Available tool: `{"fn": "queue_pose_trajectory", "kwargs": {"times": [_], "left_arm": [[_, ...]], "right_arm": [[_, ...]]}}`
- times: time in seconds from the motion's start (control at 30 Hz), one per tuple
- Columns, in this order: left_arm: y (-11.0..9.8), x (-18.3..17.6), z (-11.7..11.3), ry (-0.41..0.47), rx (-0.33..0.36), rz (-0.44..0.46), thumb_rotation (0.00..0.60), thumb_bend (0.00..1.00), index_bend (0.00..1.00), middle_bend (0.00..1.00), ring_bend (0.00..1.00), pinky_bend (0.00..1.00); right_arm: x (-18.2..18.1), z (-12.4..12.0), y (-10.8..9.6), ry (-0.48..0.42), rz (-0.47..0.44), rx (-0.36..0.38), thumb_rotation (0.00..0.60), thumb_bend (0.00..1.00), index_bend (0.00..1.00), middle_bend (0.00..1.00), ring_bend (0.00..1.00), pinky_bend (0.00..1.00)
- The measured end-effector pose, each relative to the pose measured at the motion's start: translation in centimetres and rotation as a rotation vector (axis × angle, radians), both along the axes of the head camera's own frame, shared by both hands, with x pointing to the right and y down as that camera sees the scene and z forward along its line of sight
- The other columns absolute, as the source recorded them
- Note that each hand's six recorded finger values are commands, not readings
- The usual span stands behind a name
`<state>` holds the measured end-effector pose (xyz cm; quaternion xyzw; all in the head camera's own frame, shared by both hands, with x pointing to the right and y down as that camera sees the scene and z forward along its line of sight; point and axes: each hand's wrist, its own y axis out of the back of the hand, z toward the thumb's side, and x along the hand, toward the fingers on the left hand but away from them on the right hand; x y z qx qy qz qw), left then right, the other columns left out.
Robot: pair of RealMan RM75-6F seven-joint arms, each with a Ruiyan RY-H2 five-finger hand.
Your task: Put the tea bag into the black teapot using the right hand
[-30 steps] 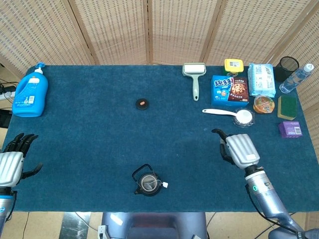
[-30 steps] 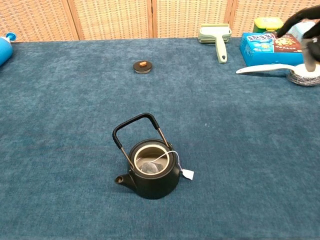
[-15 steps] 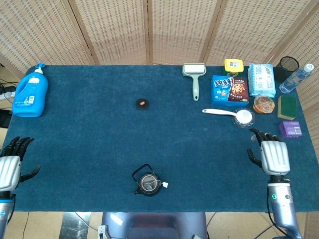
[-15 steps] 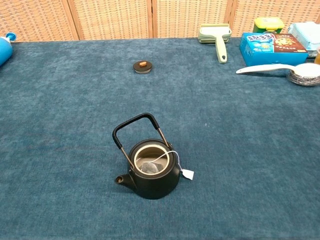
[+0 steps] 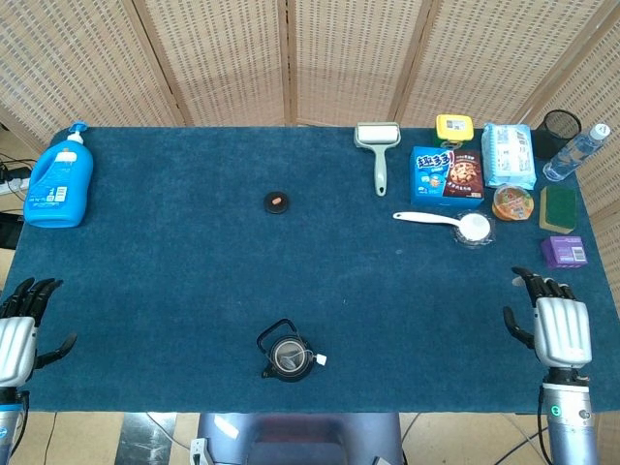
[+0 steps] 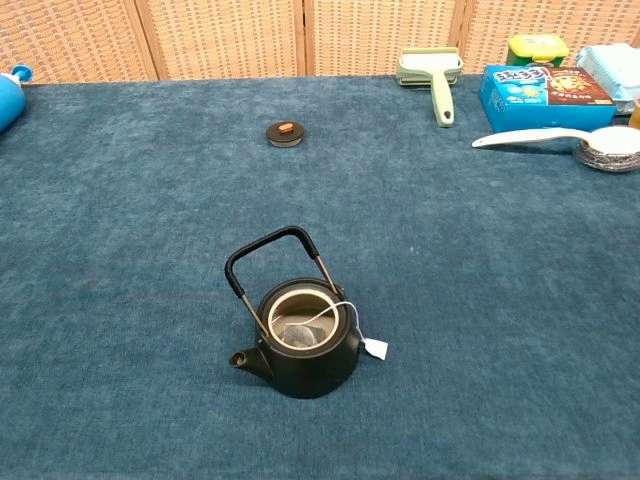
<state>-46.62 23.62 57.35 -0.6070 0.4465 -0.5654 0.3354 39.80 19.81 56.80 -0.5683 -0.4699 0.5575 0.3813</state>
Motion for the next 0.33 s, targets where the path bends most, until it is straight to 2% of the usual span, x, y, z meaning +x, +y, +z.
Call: {"fn": "queue_pose_trajectory", "kwargs": {"times": [0.2, 0.33], "left_arm": [[0.46, -0.15, -0.73, -0.012, -0.002, -0.013, 0.6, 0.28, 0.13, 0.14, 0.06, 0.15], [0.2, -0.01, -0.67, -0.014, -0.008, -0.009, 0.6, 0.28, 0.13, 0.14, 0.06, 0.15]], "right_arm": [[0.52, 0.41, 0.46, -0.02, 0.012, -0.03, 0.6, 0.42, 0.24, 0.37, 0.36, 0.35], [0.5, 0.58, 0.26, -0.033, 0.018, -0.024, 0.6, 0.43, 0.25, 0.38, 0.36, 0.35]]}}
